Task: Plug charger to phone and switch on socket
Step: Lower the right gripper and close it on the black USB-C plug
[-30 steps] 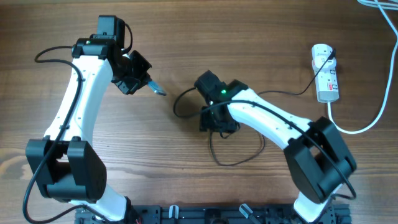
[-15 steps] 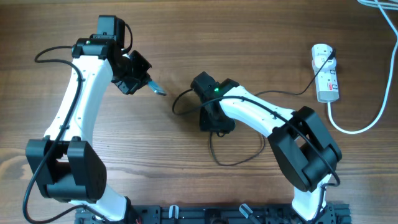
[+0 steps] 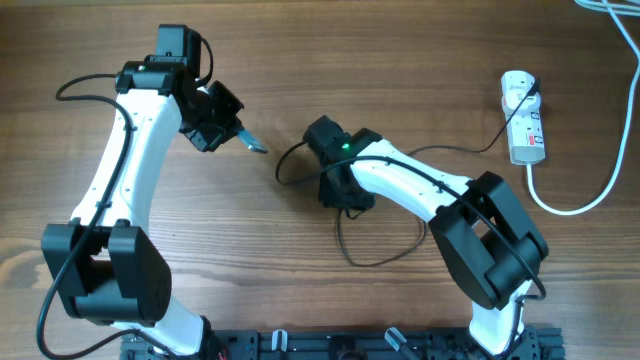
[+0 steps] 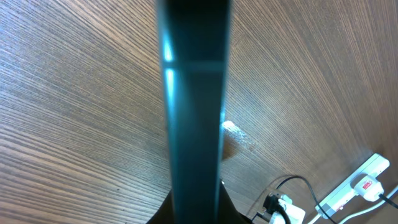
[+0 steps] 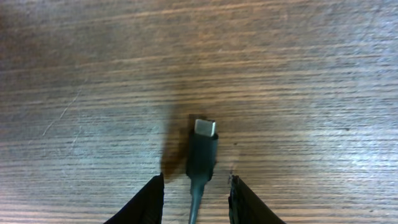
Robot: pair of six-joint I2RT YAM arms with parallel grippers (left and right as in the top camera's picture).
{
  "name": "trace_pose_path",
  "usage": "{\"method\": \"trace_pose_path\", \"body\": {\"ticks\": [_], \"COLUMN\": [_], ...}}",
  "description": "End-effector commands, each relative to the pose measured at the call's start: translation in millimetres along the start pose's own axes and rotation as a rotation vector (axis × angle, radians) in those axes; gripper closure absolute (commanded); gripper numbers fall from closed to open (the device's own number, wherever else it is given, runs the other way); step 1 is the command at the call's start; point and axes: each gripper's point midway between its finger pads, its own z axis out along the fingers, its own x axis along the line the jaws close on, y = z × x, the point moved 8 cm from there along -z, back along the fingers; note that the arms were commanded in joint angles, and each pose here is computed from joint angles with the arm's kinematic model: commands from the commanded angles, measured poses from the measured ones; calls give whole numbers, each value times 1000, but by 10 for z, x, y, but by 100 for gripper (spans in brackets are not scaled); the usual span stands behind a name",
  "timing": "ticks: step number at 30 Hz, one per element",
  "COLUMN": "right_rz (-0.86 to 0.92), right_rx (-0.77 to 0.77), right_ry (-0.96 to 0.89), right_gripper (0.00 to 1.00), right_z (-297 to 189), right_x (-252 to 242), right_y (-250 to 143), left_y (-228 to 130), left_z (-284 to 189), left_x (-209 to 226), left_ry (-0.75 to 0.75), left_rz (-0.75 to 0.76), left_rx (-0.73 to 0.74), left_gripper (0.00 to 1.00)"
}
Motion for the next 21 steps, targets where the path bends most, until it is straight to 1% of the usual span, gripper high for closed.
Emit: {"method": "trace_pose_path", "body": {"ticks": [1,5,8,21], "right_rz": [11,20,21,21], "right_rx": [-23,-47,-46,-1], "right_ry": [-21,-52,-52,-25], "right_gripper": [65,67,71,71], "right_z": [10,16,18,30], "right_x": [18,-16,-19,-1], "right_y": [11,29,29,-18], "left_y": [4,4,3,3], "left_z": [-99,-99,-99,-99], "left_x": [-30,-30,-29,-29], "left_ry": [-19,-18,-18,-18], "left_rz": [28,28,28,28], "left_rx": [-26,-26,-26,-25], "left_gripper": [96,96,96,96]}}
